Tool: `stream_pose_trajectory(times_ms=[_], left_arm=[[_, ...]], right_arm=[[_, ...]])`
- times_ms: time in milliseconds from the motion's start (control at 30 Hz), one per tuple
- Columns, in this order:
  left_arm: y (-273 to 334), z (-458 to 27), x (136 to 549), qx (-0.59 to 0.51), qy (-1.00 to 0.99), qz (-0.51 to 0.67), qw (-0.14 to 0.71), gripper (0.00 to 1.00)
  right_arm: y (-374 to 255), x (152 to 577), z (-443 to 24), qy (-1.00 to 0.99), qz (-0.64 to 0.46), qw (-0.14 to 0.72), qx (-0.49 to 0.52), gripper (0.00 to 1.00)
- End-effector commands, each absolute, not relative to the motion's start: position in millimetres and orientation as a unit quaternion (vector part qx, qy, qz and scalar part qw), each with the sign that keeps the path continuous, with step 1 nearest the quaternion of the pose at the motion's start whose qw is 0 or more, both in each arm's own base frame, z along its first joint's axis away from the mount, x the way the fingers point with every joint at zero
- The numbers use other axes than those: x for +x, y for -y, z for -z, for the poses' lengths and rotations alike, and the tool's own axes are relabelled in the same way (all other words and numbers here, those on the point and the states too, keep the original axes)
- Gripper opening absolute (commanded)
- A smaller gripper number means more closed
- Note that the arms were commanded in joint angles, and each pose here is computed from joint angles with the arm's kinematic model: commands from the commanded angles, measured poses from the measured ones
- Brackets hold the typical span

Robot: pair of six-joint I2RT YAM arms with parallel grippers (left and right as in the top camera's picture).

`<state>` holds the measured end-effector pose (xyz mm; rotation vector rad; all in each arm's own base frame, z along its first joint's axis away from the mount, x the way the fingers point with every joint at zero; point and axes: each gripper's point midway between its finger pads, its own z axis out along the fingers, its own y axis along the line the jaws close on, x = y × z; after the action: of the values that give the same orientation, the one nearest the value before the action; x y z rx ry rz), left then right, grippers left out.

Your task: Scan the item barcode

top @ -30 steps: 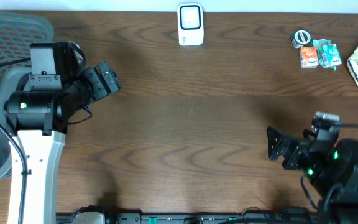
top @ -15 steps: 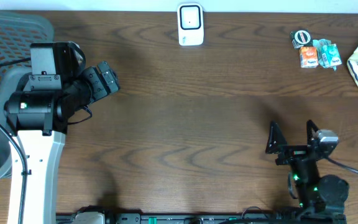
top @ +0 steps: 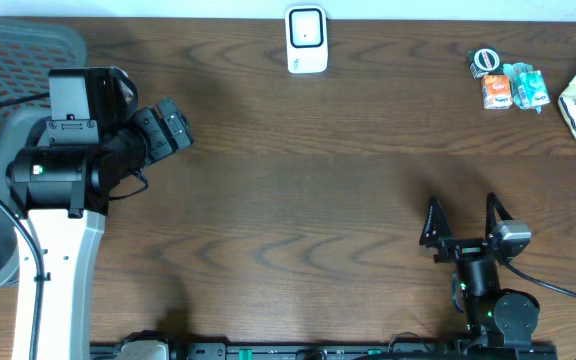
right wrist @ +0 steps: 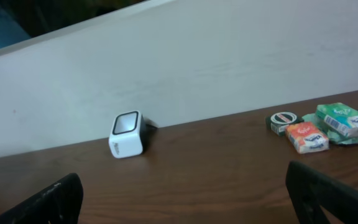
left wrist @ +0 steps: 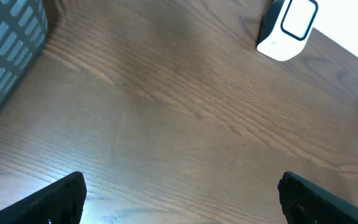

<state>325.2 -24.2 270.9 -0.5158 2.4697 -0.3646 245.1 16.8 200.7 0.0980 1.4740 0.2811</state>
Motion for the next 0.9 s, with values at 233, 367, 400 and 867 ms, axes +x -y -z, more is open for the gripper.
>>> stream_pose_trajectory(times_ms=[233, 367, 400, 867], left_arm=[[21.6, -272.4, 325.5, -0.193, -0.926, 0.133, 0.295, 0.98], [21.6, -272.4, 325.5, -0.193, -0.926, 0.133, 0.295, 0.98], [21.6, -272.4, 325.5, -0.193, -0.926, 0.133, 0.295, 0.98], [21.6, -272.4, 325.5, -0.193, -0.926, 0.133, 0.295, 0.98]], right_arm=[[-2.7, 246.1, -155.9, -0.732, -0.063, 0.676, 0.058, 0.99], [-4.4, 246.1, -155.7, -0.734, -0.031, 0.678, 0.017, 0.99], [-4.6, 246.1, -155.6, -0.734, -0.024, 0.678, 0.009, 0.99], [-5.0, 246.0, -155.0, -0.734, 0.014, 0.678, -0.034, 0.99]])
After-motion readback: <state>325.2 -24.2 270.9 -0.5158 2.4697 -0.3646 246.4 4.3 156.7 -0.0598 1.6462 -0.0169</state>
